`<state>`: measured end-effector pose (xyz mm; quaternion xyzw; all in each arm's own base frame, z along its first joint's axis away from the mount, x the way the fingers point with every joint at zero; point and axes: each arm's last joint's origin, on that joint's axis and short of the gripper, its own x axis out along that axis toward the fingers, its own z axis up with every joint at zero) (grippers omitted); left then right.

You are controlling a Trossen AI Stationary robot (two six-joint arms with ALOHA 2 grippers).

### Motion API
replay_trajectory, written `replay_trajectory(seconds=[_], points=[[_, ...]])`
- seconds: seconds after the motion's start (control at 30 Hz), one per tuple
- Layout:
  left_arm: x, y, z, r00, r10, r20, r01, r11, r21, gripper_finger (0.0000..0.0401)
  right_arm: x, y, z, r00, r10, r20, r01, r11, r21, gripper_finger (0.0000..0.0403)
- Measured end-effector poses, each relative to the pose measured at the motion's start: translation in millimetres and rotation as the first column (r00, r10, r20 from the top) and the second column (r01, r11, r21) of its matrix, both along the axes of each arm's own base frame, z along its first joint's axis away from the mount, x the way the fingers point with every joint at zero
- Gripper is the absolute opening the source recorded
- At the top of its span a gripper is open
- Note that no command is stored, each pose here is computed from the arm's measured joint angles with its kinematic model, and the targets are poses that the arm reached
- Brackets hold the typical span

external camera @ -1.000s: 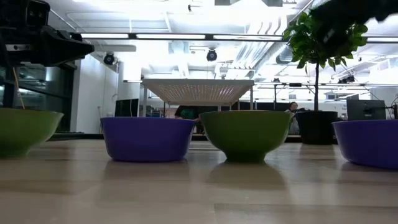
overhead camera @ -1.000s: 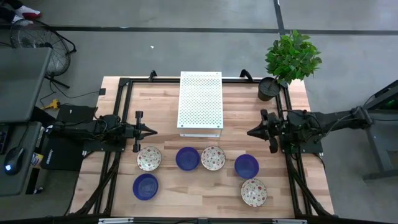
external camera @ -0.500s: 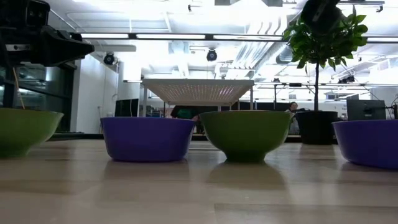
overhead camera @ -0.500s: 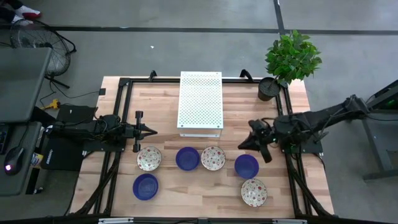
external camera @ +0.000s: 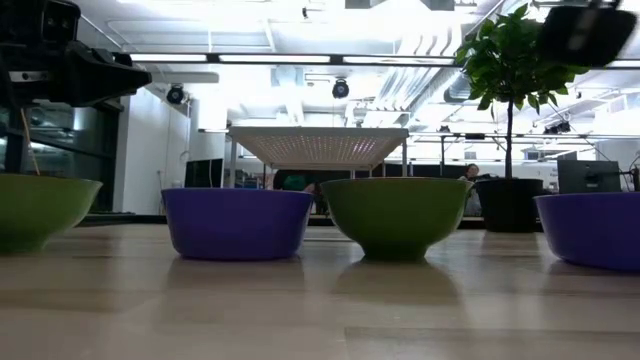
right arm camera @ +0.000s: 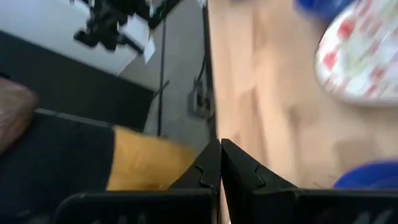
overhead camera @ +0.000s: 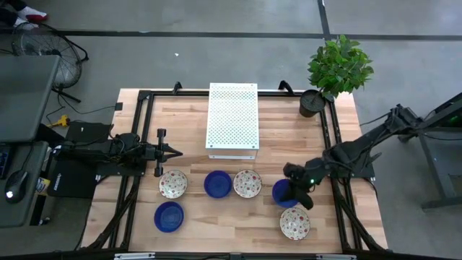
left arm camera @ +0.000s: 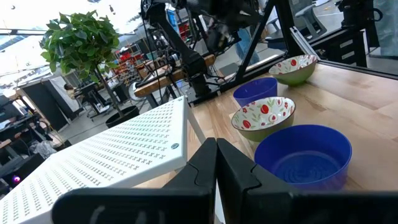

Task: Pick & Place Mini bowls
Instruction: Put the bottom green bowl on the shelf

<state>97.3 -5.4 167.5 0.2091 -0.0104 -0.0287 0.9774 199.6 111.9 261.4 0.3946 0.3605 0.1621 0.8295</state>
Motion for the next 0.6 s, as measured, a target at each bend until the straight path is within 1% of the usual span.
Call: replay_trajectory(seconds=[0.1, 0.2, 0.43, 0.6], points=[[0, 0, 0, 1.000, 0.000, 0.000, 0.000, 1.000, 0.000, 0.0000, -3, 10, -4, 0.996, 0.059, -0.068, -0.055, 0.997, 0.062, 0.0000], [0, 0, 0, 1.000, 0.000, 0.000, 0.000, 1.000, 0.000, 0.0000, -10, 21, -6, 0.987, 0.106, -0.119, -0.095, 0.991, 0.096, 0.0000], [0, 0, 0, 1.000, 0.000, 0.000, 0.000, 1.000, 0.000, 0.0000, -38, 46, -14, 0.946, 0.241, -0.217, -0.235, 0.970, 0.054, 0.0000], [0, 0, 0, 1.000, 0.000, 0.000, 0.000, 1.000, 0.000, 0.0000, -54, 55, -20, 0.909, 0.284, -0.305, -0.286, 0.957, 0.038, 0.0000]])
